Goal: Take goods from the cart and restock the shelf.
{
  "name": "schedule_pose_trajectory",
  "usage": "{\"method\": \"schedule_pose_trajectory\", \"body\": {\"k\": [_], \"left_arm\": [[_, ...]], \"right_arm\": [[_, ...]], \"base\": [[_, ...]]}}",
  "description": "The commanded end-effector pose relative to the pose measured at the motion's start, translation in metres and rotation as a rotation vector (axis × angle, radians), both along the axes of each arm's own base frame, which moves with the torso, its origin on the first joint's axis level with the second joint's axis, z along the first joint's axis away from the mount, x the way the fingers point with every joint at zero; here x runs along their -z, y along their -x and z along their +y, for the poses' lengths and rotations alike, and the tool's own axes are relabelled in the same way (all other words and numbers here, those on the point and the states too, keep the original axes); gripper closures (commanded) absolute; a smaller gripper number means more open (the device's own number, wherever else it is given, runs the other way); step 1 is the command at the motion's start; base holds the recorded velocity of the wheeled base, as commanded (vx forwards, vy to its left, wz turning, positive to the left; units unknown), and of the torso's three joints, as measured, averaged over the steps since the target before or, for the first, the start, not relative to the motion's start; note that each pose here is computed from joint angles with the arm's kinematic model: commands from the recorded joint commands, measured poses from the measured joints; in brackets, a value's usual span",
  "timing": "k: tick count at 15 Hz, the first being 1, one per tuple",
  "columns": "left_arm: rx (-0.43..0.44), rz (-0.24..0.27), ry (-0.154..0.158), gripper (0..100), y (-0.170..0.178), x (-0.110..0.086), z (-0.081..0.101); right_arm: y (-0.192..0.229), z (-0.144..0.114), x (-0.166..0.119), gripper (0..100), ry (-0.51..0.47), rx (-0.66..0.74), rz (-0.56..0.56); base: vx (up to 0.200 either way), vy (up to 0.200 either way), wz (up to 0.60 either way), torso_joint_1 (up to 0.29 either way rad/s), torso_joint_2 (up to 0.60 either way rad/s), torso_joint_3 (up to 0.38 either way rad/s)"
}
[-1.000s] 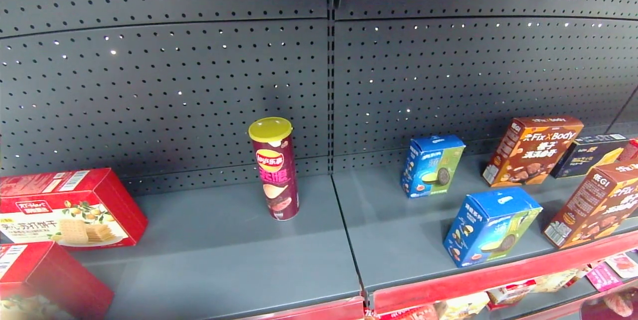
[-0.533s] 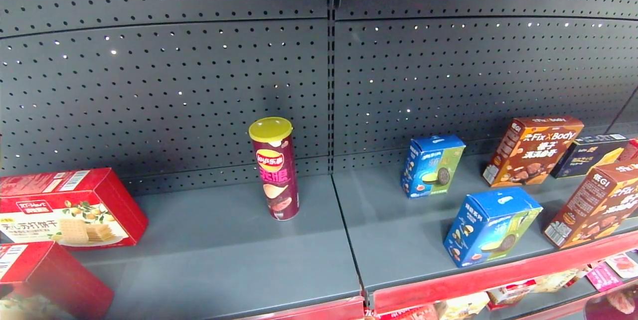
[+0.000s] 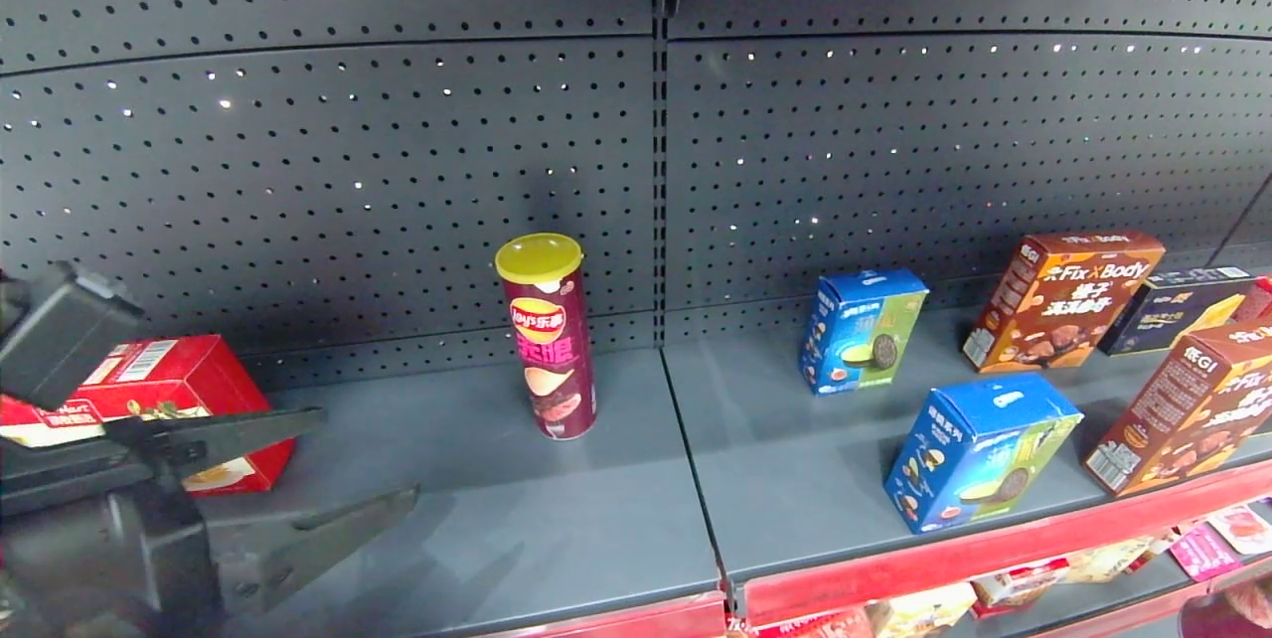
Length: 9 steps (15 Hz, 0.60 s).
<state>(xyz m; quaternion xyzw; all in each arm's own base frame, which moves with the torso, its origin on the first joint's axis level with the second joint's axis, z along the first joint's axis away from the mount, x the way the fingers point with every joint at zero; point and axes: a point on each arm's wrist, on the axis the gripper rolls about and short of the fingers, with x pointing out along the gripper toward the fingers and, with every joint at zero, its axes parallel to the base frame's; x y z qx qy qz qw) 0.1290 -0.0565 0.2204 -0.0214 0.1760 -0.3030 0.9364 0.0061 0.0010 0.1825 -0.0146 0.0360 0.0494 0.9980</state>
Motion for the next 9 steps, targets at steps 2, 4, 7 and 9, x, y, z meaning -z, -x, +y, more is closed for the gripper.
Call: {"method": "schedule_pose_trajectory", "body": {"k": [2,4,7,9], "left_arm": [[0.031,0.094,-0.023,0,-0.032,0.015,-0.019],[0.029,0.106,-0.023,0,-0.040,0.018,-0.023],[0.025,0.141,-0.037,0,-0.055,0.026,-0.028],[0.002,0.170,-0.054,0,-0.066,0.032,-0.028]], "right_arm": [[0.000,0.000,0.000,100,0.006,-0.005,-0.002],[0.000,0.000,0.001,100,0.020,-0.002,0.000],[0.001,0.000,-0.001,100,0.020,-0.002,-0.008],[0.001,0.000,-0.001,100,0.020,0.000,-0.009]], "base": [[0.000,0.000,0.00,0.000,0.00,0.000],[0.000,0.000,0.00,0.000,0.00,0.000],[0.000,0.000,0.00,0.000,0.00,0.000],[0.000,0.000,0.00,0.000,0.00,0.000]]}}
